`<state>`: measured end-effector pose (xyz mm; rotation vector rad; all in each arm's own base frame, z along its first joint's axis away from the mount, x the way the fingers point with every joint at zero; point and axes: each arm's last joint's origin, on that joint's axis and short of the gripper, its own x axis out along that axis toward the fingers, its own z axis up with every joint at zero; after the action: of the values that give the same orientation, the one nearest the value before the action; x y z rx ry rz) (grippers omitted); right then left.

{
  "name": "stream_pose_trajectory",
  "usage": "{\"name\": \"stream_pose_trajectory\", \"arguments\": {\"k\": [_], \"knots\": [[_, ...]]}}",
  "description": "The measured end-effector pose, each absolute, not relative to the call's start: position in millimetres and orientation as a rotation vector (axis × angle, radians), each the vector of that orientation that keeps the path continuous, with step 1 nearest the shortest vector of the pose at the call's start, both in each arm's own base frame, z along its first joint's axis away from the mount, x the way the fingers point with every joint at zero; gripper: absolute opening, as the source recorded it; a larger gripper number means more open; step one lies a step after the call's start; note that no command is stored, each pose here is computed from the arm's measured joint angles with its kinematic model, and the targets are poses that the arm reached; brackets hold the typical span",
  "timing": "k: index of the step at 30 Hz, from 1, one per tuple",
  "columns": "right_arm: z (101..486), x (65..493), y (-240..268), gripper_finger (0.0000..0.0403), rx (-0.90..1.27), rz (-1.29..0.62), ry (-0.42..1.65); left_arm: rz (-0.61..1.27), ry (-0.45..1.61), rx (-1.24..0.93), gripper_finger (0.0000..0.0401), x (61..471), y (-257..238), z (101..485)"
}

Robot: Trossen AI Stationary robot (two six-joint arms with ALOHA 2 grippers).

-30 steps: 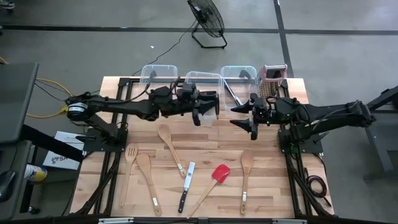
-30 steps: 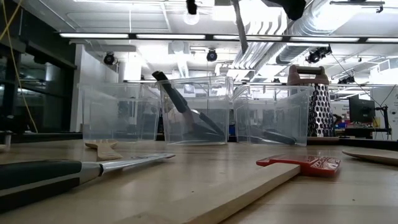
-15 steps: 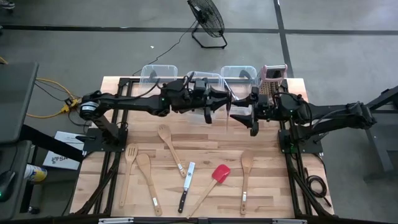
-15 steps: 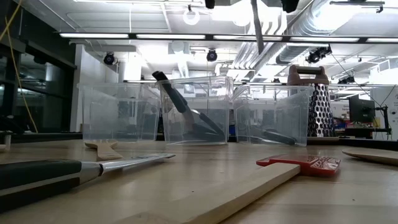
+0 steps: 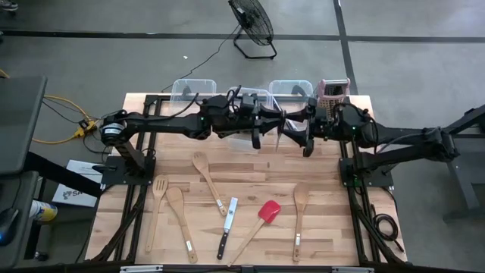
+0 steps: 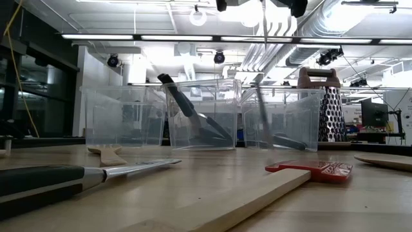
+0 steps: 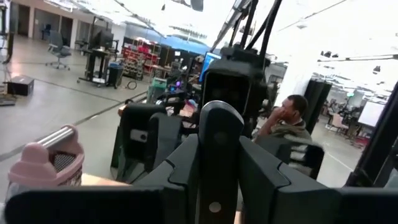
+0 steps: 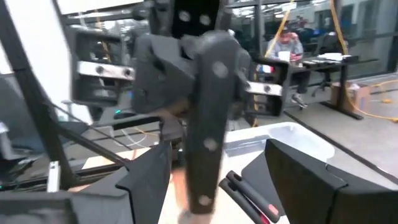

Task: Pick & Place Kitchen Items
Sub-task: Put the black knife into the right bin

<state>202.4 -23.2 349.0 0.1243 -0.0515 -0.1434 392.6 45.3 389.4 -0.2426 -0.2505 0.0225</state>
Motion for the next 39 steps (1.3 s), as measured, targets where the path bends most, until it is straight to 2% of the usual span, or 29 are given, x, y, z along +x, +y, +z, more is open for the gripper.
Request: {"name": "stream_pose_trajectory", "arguments": {"k": [14,19,30,39], "knots": [[343.8,219.0,-31.4,0.0247,0.128,-0.065,-0.064,0.029,-0.231,-0.245,0.008,393.2,45.6,387.2],[345.2,217.8,-31.5,0.0212,0.127,-0.069,-0.074,0.033,-0.226,-0.246,0.008,393.3,45.7,386.7],[345.6,217.1,-31.3,0.0087,0.135,-0.066,-0.075,0.039,-0.218,-0.243,0.008,393.3,45.9,386.1],[343.9,216.7,-30.7,0.0087,0.138,-0.048,-0.055,0.053,-0.193,-0.262,0.0085,393.5,45.3,383.9]]}}
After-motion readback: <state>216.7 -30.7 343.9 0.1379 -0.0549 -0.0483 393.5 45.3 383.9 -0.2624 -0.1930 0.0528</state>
